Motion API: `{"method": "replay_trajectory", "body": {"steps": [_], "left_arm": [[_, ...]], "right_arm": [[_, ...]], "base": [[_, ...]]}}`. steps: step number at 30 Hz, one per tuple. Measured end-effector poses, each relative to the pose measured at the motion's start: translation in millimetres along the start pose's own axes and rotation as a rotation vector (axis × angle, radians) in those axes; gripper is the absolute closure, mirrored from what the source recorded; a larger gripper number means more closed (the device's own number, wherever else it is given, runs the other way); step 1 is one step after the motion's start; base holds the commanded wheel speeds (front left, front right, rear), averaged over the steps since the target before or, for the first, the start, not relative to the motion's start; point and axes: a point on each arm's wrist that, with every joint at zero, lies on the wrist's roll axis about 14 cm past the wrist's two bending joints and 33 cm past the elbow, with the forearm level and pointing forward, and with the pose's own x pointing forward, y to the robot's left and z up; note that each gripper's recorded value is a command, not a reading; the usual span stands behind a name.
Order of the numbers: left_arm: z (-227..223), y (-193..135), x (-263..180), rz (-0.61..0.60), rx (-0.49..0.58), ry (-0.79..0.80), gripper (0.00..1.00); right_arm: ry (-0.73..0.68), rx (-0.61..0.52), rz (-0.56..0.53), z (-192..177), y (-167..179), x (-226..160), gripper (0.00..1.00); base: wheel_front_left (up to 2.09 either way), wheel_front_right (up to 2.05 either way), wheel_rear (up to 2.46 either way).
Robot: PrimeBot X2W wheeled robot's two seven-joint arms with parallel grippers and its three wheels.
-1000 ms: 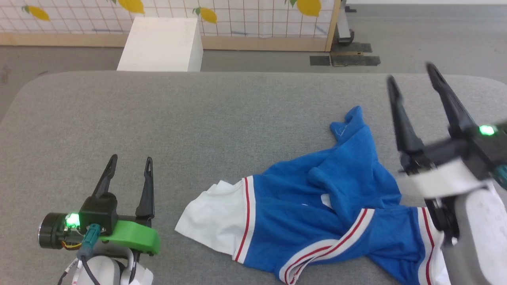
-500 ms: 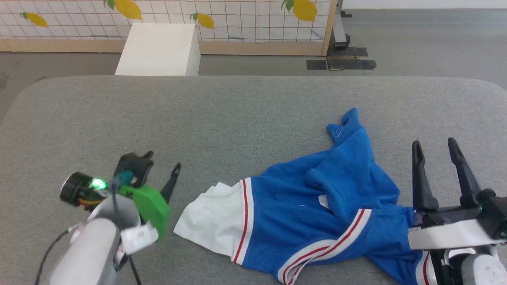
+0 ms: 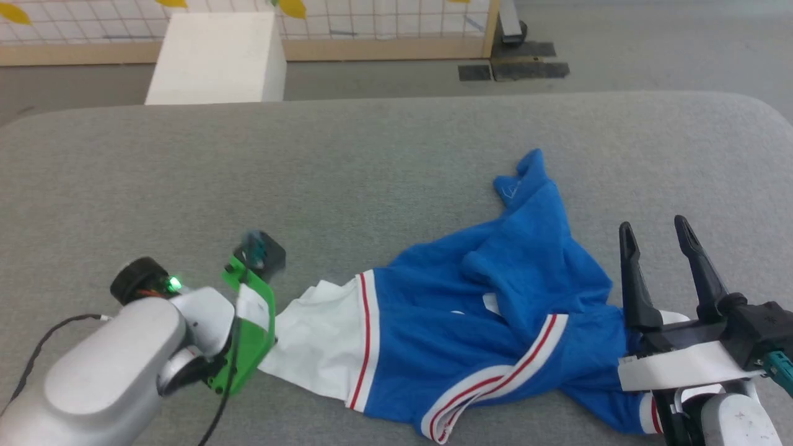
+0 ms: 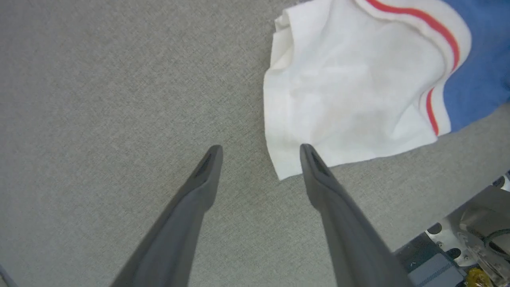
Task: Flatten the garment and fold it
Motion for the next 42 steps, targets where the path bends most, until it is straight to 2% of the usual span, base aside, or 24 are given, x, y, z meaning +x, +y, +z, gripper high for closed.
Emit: {"method": "replay_trajectory", "body": {"steps": [7, 12, 13, 14, 20, 23, 25, 30, 36, 38, 40, 42], "left_arm": [[-32.3, -16.6, 35.0, -0.081, 0.057, 0.174, 0.00], [-34.5, -13.7, 49.7, -0.091, 0.120, 0.218, 0.00], [-33.0, -14.1, 51.5, -0.095, 0.127, 0.214, 0.44], [-30.7, -14.4, 53.4, -0.098, 0.135, 0.201, 1.00], [-14.0, -3.1, 49.0, -0.069, 0.098, 0.074, 1.00], [-13.8, 20.0, 36.3, -0.011, 0.041, 0.031, 1.00], [-17.8, 39.2, 24.0, 0.046, 0.004, 0.008, 1.00], [-31.9, 53.8, 6.4, 0.107, -0.090, -0.027, 1.00], [-49.9, 46.4, 0.7, 0.120, -0.136, -0.033, 1.00], [-49.4, 45.2, -0.3, 0.119, -0.140, -0.042, 1.00], [-50.2, 44.9, -0.4, 0.121, -0.148, -0.046, 1.00], [-50.7, 44.1, 0.4, 0.118, -0.154, -0.047, 1.00]], "right_arm": [[0.032, -0.019, -0.032, -10.5, -11.9, 1.3, 0.00], [0.046, -0.035, -0.052, -15.6, -20.1, 3.0, 0.00], [0.055, -0.037, -0.053, -18.2, -20.7, 2.2, 0.00], [0.067, -0.041, -0.049, -21.5, -20.4, 1.2, 0.00], [0.032, -0.160, 0.032, -3.2, -23.6, 7.4, 0.00], [0.031, -0.250, 0.060, 13.4, -37.4, 13.0, 0.00], [0.085, -0.313, 0.099, 16.2, -43.5, 13.4, 0.00], [0.344, -0.383, 0.210, -2.9, -53.2, 2.3, 0.00], [0.832, -0.410, 0.416, -46.7, -47.2, -48.6, 0.00], [0.937, -0.439, 0.443, -51.8, -50.6, -57.4, 0.00], [1.033, -0.515, 0.456, -57.8, -60.5, -64.0, 0.00], [1.087, -0.508, 0.468, -65.5, -59.8, -66.2, 0.00]], "base": [[0.00, 0.00, 0.00], [0.00, 0.00, 0.00], [0.00, 0.00, 0.00], [0.00, 0.00, 0.00], [0.00, 0.00, 0.00], [0.00, 0.00, 0.00], [0.00, 0.00, 0.00], [0.00, 0.00, 0.00], [0.00, 0.00, 0.00], [0.00, 0.00, 0.00], [0.00, 0.00, 0.00], [0.00, 0.00, 0.00]]}}
